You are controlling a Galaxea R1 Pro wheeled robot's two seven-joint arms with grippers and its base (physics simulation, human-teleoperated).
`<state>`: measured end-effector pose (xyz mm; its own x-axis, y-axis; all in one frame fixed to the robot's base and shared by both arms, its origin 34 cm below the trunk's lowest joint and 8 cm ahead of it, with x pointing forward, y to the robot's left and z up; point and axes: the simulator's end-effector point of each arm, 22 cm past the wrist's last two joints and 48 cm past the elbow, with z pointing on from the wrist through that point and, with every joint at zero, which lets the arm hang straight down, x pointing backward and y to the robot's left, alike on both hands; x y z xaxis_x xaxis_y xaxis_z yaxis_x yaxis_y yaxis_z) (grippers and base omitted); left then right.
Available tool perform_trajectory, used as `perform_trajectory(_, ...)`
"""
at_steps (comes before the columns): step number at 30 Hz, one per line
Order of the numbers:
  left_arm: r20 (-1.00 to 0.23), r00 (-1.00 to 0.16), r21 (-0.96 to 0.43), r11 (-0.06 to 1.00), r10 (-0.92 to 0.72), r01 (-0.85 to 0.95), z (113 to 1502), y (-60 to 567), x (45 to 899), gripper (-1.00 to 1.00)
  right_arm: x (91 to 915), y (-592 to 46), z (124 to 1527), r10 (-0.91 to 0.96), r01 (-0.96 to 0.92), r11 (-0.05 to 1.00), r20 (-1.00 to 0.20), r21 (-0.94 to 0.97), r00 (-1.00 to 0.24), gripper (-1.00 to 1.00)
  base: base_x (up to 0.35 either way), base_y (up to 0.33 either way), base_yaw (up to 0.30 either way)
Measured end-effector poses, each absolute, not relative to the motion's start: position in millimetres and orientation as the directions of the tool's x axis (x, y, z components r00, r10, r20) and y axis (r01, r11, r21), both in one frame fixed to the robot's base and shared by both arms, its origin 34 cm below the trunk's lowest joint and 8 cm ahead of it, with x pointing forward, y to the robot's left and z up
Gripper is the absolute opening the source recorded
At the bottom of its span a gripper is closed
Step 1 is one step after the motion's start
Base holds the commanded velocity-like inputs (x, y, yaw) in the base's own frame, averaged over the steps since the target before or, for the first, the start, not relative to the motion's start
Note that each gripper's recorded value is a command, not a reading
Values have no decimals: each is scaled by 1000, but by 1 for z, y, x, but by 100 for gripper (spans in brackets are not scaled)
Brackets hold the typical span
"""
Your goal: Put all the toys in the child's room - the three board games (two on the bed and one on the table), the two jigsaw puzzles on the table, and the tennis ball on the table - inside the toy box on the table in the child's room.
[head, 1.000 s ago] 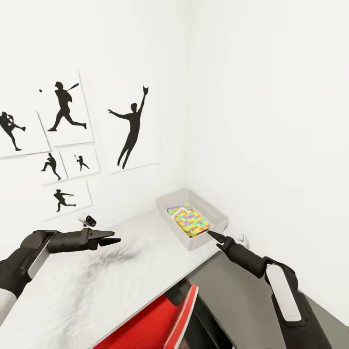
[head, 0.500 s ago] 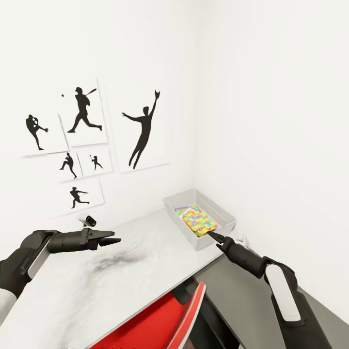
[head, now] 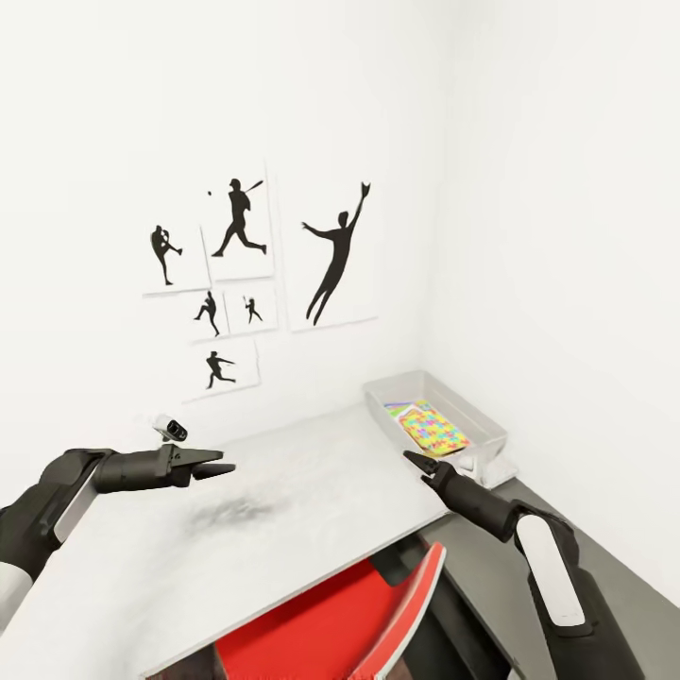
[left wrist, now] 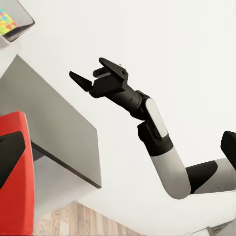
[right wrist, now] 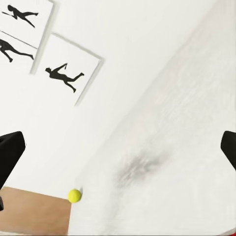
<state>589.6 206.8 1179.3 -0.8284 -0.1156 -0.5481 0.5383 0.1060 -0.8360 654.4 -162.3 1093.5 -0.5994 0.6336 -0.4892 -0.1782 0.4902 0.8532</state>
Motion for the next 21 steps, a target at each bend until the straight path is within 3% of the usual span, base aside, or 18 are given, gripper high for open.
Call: perform_trajectory(21,-549,-828,-835,106,-117,539,1180,207,589,100,654,-162,1093,632,-177,493,-491,851,-599,100,-38,74,285)
